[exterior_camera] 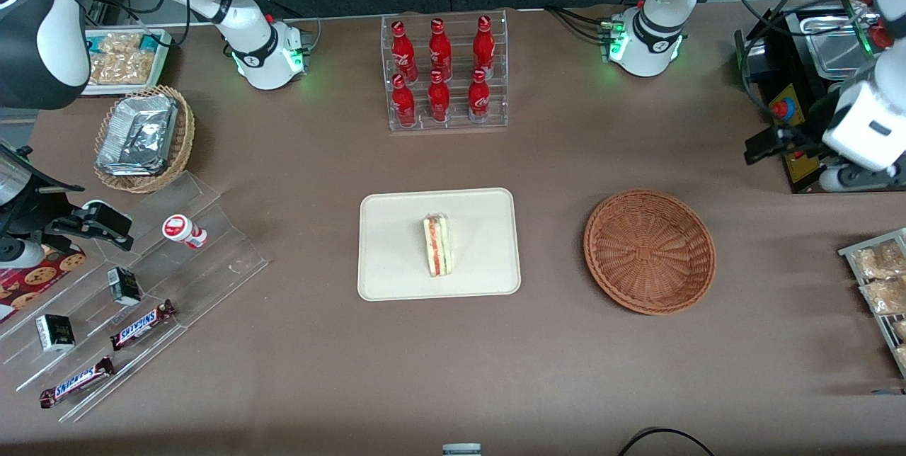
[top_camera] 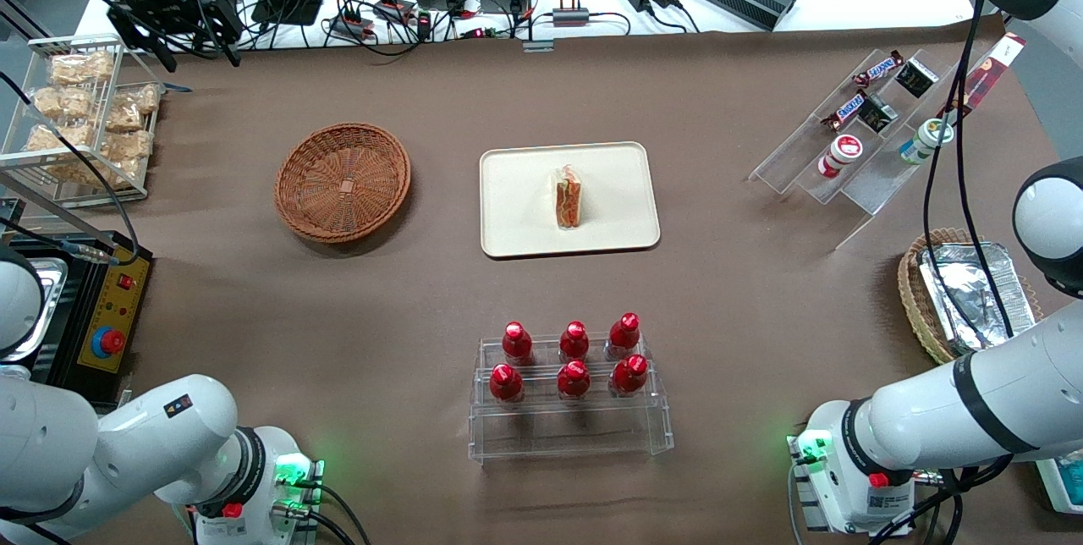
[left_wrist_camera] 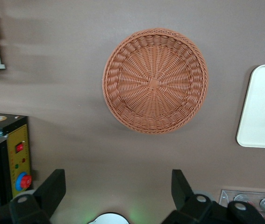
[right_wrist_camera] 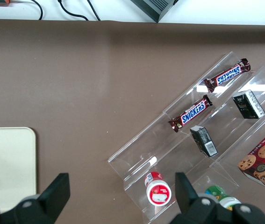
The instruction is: Place sandwich from basket to tray
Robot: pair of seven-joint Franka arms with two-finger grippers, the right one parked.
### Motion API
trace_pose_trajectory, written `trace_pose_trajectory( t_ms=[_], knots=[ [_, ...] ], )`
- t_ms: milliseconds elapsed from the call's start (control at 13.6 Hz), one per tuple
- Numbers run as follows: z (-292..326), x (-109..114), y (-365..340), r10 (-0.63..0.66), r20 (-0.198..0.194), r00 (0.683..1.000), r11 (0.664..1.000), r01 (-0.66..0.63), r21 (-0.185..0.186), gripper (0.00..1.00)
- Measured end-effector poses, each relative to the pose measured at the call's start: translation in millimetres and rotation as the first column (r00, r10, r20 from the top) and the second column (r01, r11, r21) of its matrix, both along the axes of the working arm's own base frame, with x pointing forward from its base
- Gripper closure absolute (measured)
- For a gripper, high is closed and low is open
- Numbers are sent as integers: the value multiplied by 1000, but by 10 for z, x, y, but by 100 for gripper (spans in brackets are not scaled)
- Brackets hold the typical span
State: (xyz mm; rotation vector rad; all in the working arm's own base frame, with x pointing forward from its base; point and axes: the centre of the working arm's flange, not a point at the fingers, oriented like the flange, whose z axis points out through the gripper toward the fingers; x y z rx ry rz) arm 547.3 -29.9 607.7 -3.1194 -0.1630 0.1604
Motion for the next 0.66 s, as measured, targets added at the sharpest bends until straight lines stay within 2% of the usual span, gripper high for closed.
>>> trace_pose_trajectory(
  t_ms=[148, 664],
  knots=[
    [96, -11, -3, 0, 17, 1000, 1000, 0, 2, 0],
    [144, -5, -128, -26, 28, 999, 1000, 26, 0, 0]
  ],
)
